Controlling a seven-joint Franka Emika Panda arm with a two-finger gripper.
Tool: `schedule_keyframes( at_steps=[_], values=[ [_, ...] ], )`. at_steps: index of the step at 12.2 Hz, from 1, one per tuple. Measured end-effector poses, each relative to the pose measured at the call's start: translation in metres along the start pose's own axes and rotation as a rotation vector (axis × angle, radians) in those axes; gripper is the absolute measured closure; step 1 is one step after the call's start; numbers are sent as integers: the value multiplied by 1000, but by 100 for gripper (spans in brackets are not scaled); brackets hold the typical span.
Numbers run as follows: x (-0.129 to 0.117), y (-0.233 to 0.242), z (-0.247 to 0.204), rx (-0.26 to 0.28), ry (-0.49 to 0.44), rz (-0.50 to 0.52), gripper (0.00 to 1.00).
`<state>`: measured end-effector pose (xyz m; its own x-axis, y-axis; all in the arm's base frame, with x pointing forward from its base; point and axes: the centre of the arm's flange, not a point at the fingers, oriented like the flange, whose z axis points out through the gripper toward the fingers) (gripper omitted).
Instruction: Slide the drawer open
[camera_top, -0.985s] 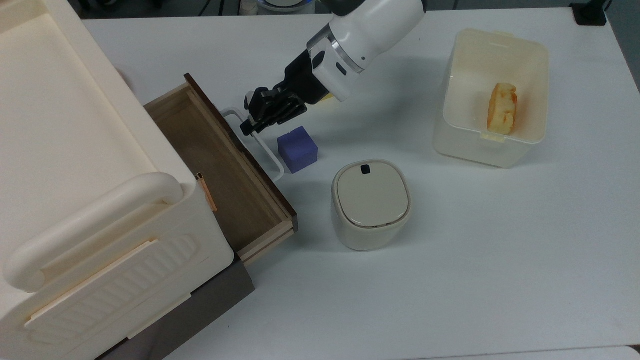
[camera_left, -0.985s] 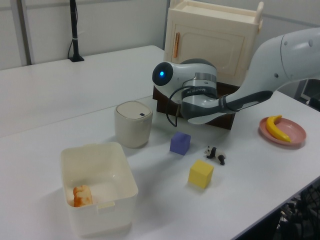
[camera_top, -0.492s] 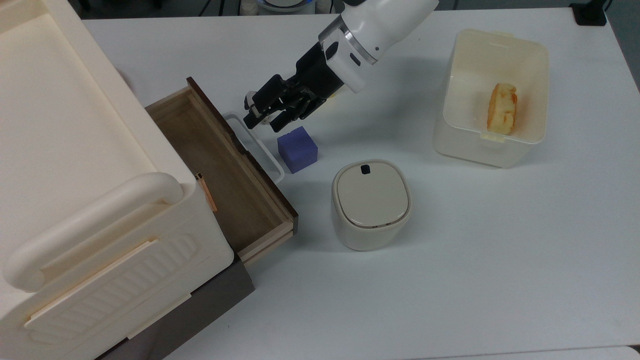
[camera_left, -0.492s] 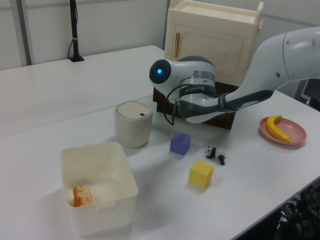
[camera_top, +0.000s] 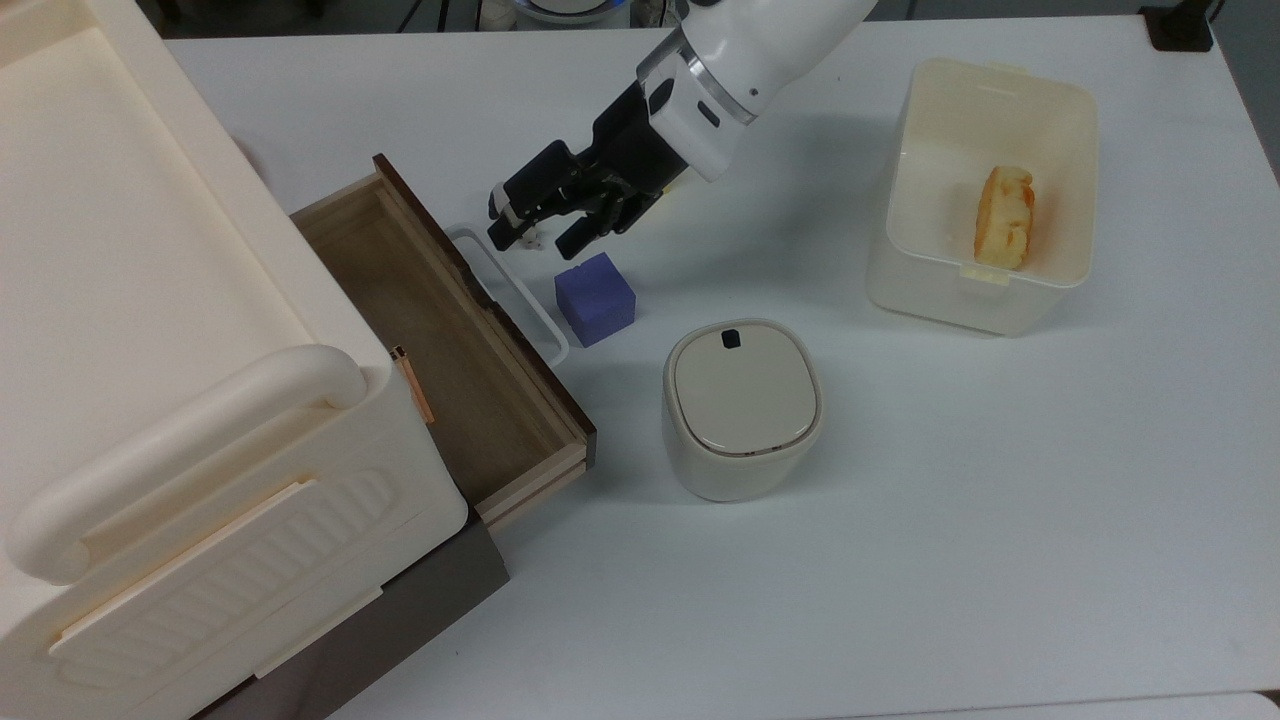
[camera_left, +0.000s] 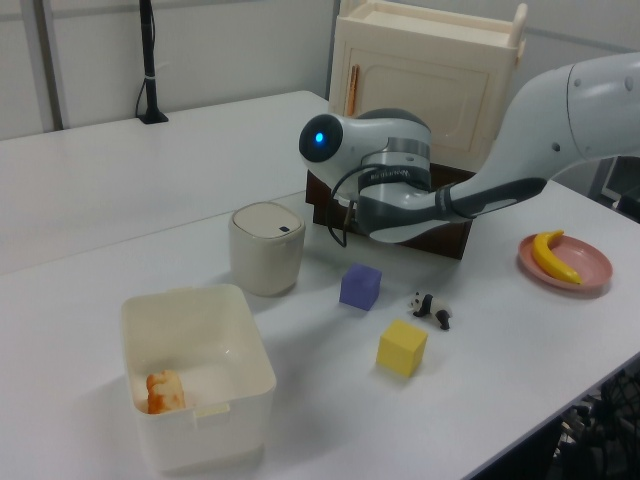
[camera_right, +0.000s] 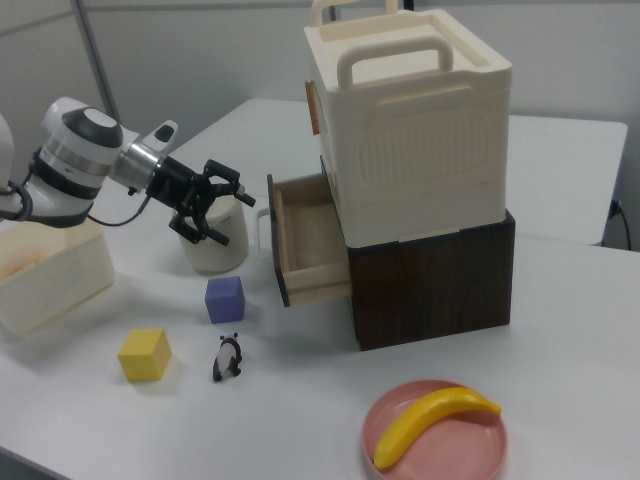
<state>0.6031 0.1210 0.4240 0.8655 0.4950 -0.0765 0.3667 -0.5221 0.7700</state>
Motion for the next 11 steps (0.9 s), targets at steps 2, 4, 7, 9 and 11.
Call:
schedule_keyframes(
  at_steps=[2, 4, 7, 9, 11],
  values=[
    [5, 2, -24, 77, -15, 52, 0],
    [7, -15, -74, 150, -62, 55, 0],
    [3, -46, -115, 284, -93, 102, 0],
    [1, -49, -121, 342, -119, 204, 0],
    [-1, -47, -118, 387, -156, 297, 0]
  ],
)
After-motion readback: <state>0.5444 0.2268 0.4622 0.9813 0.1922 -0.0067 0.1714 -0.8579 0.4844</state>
